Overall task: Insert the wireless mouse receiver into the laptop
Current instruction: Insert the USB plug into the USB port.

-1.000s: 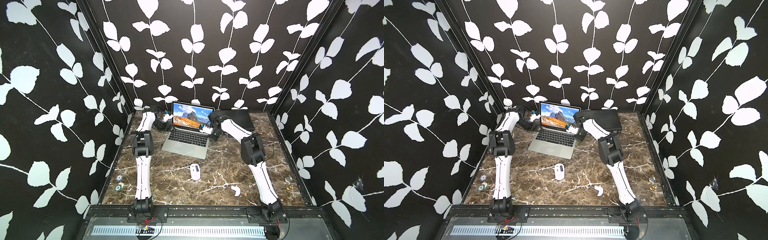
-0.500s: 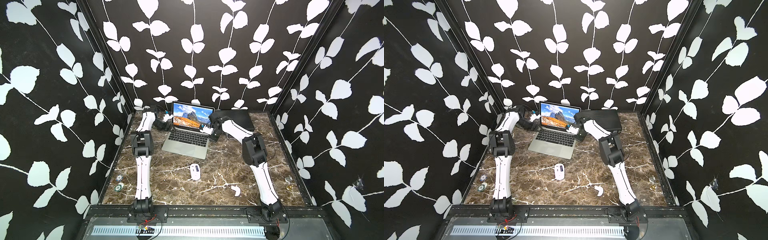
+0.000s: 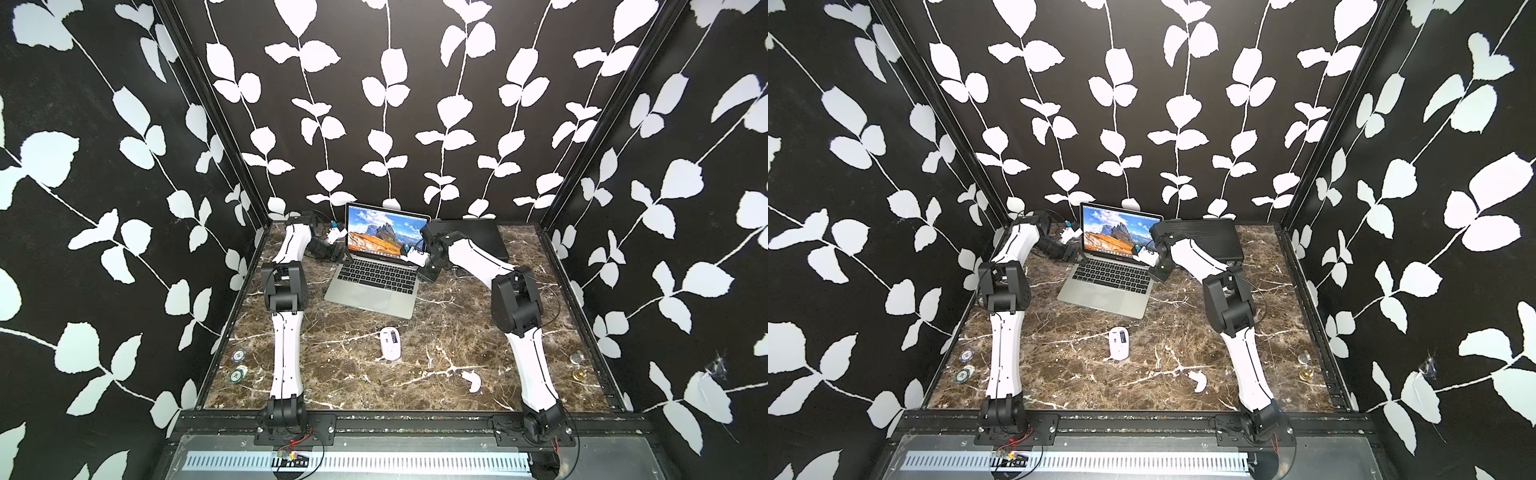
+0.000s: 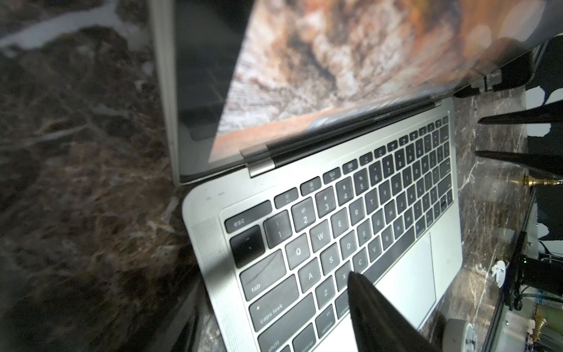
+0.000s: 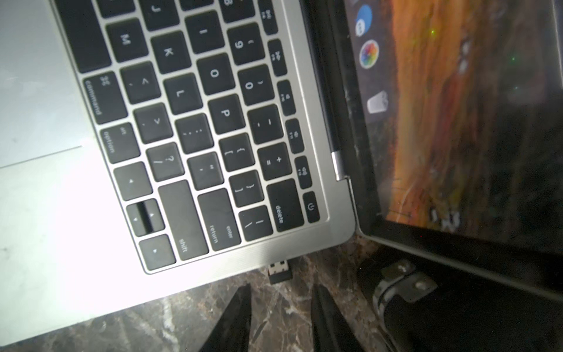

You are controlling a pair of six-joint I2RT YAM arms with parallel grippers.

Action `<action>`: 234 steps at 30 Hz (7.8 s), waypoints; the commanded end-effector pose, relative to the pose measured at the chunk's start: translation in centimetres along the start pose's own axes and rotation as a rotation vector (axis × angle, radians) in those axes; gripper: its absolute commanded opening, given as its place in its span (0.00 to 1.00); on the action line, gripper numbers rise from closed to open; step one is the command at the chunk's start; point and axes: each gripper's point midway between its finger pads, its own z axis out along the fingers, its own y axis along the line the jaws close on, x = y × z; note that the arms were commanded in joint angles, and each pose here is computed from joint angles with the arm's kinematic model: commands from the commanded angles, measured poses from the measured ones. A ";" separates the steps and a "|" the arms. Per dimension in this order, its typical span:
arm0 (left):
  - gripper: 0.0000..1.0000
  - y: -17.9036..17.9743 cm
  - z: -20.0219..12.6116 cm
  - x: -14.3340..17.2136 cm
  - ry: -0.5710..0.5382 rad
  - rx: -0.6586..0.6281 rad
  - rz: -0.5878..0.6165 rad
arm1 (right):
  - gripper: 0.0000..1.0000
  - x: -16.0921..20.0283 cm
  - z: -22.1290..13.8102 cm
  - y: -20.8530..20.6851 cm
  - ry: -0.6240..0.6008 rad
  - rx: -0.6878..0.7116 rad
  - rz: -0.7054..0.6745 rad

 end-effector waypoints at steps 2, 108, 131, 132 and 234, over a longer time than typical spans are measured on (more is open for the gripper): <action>0.75 -1.4 1.6 0.9 0.043 0.063 -0.009 | 0.36 0.6 -1.9 0.0 -0.010 0.008 0.003; 0.75 -0.8 1.4 1.5 0.061 0.047 -0.015 | 0.22 2.7 3.0 2.0 0.196 -0.122 -0.024; 0.75 -0.8 1.4 1.6 0.062 0.046 -0.015 | 0.06 0.1 1.3 1.5 0.129 -0.092 -0.047; 0.75 -0.8 1.4 1.6 0.061 0.046 -0.014 | 0.06 -0.1 1.3 1.6 0.125 -0.095 -0.049; 0.73 -2.3 1.4 1.2 0.060 0.062 0.010 | 0.33 2.3 1.8 0.6 -0.135 -0.016 1.273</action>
